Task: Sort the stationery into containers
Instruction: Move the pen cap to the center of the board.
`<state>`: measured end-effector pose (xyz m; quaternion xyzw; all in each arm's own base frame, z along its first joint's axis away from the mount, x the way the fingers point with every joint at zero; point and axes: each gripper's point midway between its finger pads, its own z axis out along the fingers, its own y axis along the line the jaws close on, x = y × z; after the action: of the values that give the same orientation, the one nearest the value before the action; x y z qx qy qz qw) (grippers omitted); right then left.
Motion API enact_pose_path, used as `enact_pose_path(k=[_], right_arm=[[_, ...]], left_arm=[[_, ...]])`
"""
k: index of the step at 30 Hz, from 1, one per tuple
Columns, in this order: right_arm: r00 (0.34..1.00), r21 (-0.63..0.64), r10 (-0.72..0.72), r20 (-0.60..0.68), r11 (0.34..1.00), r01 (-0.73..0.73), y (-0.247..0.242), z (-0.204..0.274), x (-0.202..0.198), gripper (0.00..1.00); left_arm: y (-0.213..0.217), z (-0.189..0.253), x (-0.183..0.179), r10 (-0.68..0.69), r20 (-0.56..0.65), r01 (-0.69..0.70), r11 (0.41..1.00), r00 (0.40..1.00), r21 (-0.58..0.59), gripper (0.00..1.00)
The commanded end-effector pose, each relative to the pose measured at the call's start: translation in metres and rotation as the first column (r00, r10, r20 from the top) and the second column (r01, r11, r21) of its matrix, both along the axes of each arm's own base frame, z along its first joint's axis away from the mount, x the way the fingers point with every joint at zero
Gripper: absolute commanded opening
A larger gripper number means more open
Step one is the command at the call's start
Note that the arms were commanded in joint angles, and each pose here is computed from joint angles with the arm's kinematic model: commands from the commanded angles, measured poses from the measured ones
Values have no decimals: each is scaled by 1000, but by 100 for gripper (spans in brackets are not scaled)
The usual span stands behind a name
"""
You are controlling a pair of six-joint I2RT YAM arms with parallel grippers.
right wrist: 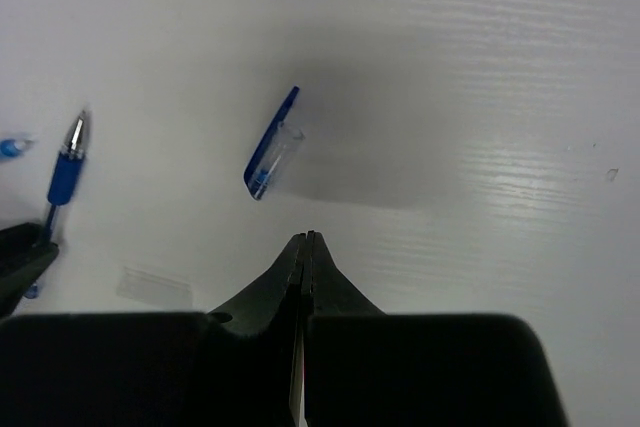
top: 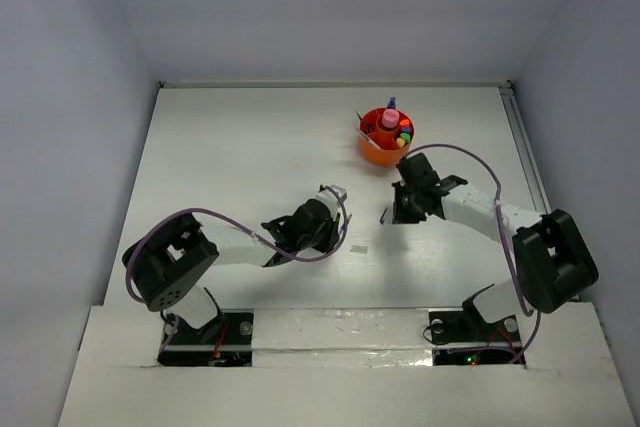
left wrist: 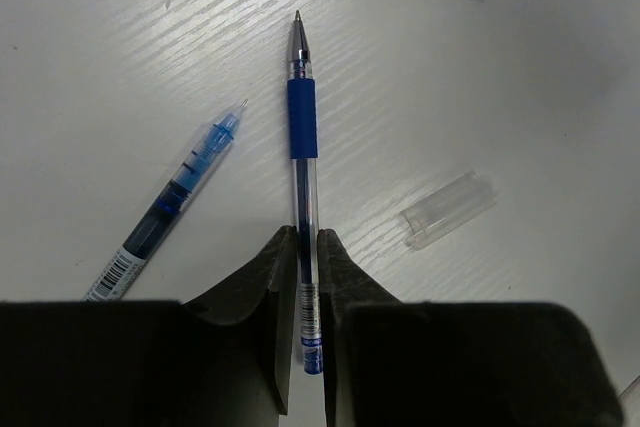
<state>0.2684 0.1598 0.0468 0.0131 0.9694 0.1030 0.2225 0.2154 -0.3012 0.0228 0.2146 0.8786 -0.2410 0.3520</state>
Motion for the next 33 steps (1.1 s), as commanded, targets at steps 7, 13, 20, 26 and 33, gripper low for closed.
enact_pose_path(k=[7, 13, 20, 26, 33], right_arm=[[995, 21, 88, -38, 996, -87, 12, -13, -5, 0], [993, -1, 109, -50, 994, -109, 14, -19, -3, 0], [992, 21, 124, -39, 992, -123, 26, -24, 6, 0], [990, 54, 135, -35, 990, -133, 42, -27, 17, 0], [997, 99, 80, 8, 992, -80, 53, -21, 34, 0]], left_arm=[[3, 5, 0, 44, 58, -50, 993, 997, 103, 26], [5, -3, -3, 63, 55, -71, 985, 996, 158, 28], [6, -4, -4, 73, 59, -82, 984, 996, 161, 25], [4, -1, -4, 73, 65, -82, 986, 995, 146, 22], [4, -4, -4, 70, 65, -79, 985, 995, 151, 21]])
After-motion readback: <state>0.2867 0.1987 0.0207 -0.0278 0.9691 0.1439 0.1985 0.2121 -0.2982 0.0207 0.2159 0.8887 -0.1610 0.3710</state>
